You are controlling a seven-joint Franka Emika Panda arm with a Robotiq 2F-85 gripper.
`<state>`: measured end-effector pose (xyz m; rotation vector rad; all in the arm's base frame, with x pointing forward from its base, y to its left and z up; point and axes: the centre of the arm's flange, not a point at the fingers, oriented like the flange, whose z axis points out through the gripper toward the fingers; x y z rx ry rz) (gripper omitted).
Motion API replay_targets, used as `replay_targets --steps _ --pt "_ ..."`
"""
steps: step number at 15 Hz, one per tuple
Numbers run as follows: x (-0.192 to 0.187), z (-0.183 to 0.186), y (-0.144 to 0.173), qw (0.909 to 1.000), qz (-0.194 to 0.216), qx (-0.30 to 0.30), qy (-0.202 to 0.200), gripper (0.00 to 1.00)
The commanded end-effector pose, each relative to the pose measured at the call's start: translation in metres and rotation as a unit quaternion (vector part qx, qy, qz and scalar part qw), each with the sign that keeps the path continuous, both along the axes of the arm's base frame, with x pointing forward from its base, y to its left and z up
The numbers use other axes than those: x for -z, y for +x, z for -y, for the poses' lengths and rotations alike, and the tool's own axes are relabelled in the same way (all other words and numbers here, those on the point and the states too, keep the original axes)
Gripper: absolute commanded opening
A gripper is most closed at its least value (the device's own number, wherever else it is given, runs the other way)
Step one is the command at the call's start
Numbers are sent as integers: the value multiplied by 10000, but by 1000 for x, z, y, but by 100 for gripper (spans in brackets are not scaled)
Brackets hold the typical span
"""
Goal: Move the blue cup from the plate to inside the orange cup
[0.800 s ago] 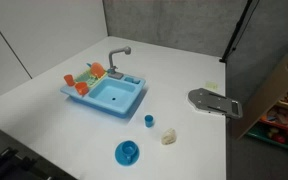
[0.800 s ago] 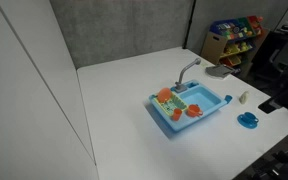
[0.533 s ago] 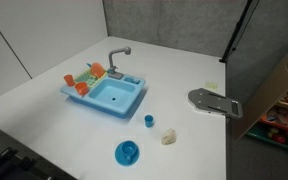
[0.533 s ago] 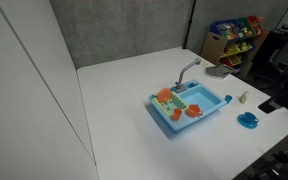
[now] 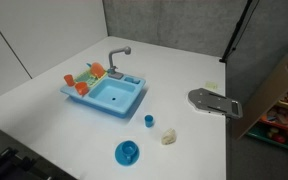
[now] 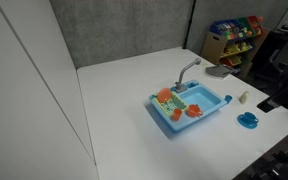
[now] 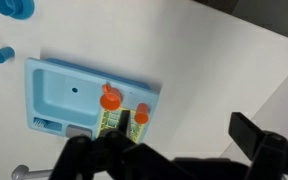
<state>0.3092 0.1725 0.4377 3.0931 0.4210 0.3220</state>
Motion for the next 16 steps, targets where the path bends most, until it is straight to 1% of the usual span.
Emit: replay_targets --steps 1,6,9,11,16 --pt "-10 1 17 9995 -77 321 8 100" --pt "-20 6 36 9971 -197 736 33 100" --pt "-25 14 49 9941 -352 1022 33 100" --pt "-28 23 58 9916 -443 1216 73 100" --pt "-33 60 82 9834 -641 1674 299 100"
